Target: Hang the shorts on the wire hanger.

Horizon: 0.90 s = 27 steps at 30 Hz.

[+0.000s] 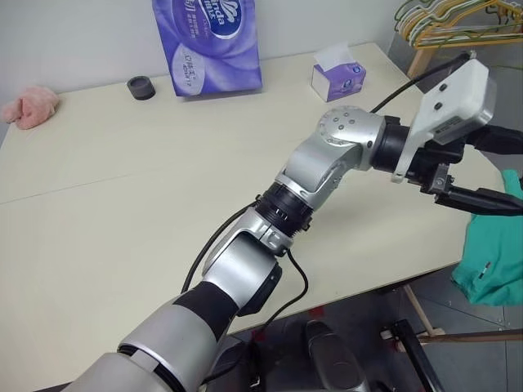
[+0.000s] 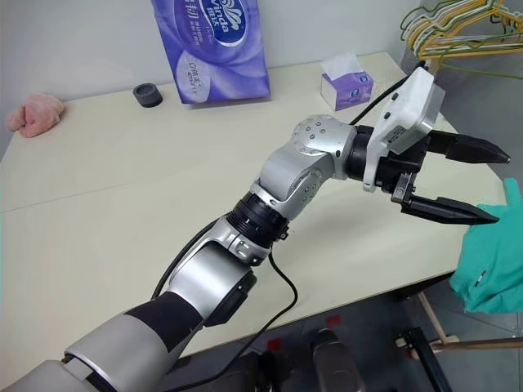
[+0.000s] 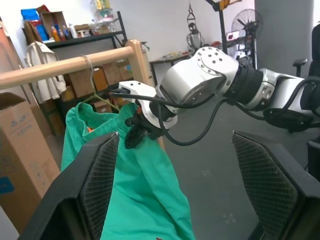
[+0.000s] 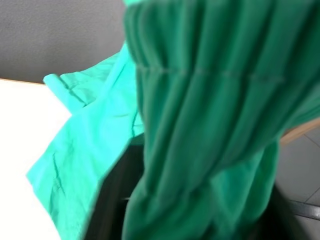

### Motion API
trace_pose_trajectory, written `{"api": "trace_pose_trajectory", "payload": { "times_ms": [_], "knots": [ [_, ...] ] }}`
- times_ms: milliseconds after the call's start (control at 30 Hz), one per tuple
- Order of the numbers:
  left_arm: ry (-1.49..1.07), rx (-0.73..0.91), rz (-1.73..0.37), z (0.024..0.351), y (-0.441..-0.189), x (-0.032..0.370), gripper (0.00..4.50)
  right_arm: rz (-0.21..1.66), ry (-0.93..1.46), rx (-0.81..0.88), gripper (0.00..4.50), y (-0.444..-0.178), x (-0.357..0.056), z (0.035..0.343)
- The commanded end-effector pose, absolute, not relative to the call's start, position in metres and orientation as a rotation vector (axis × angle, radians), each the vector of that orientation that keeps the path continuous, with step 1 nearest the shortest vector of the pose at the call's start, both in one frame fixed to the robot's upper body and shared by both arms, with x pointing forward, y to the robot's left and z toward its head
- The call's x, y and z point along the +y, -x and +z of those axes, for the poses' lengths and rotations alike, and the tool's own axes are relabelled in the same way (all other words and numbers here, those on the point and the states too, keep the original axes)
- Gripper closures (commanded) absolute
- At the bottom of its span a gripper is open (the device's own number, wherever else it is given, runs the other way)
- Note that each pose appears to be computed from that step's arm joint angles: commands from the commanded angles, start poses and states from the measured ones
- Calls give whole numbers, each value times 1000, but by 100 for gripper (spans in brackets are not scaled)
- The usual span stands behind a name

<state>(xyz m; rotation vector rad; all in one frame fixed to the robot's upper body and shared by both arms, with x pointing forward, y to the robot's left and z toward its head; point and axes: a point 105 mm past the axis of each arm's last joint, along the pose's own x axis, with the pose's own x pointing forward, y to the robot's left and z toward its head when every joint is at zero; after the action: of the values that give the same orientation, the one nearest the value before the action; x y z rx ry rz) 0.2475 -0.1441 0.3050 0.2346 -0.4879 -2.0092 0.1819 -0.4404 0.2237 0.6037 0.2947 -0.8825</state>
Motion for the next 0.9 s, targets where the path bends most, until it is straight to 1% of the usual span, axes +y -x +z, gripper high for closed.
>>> {"api": "trace_pose_trajectory", "payload": {
  "times_ms": [33,100,133,167,300,367,500,600,667,767,833,900],
  "knots": [
    [-217,-605,-2141,323,-200,-170,66,-865,-564,227,131,-182,-438,244],
    [-218,-603,-2135,323,-201,-171,66,-869,-553,222,66,-181,-437,245],
    [-217,-603,-2130,323,-201,-171,66,-870,-547,220,26,-181,-437,246],
    [-217,-601,-2128,323,-202,-172,66,-871,-540,217,3,-181,-436,247],
    [-226,-596,-2122,322,-203,-172,66,-921,-491,207,3,-176,-437,253],
    [-231,-593,-2118,321,-204,-171,66,-961,-429,198,3,-172,-438,259],
    [-241,-590,-2093,320,-209,-170,66,-1095,-278,109,3,-164,-441,285],
    [-252,-587,-2080,318,-212,-170,66,-1097,-243,29,3,-168,-435,301],
    [-265,-585,-2064,317,-216,-169,66,-1059,-148,-37,3,-176,-425,319],
    [-284,-580,-2023,316,-223,-169,66,-1005,-36,-94,3,-184,-410,334],
    [-299,-577,-1964,315,-233,-167,66,-960,145,-163,3,-190,-396,355],
    [-304,-567,-1852,316,-252,-162,66,-891,350,-234,3,-199,-377,374]
  ]
}}
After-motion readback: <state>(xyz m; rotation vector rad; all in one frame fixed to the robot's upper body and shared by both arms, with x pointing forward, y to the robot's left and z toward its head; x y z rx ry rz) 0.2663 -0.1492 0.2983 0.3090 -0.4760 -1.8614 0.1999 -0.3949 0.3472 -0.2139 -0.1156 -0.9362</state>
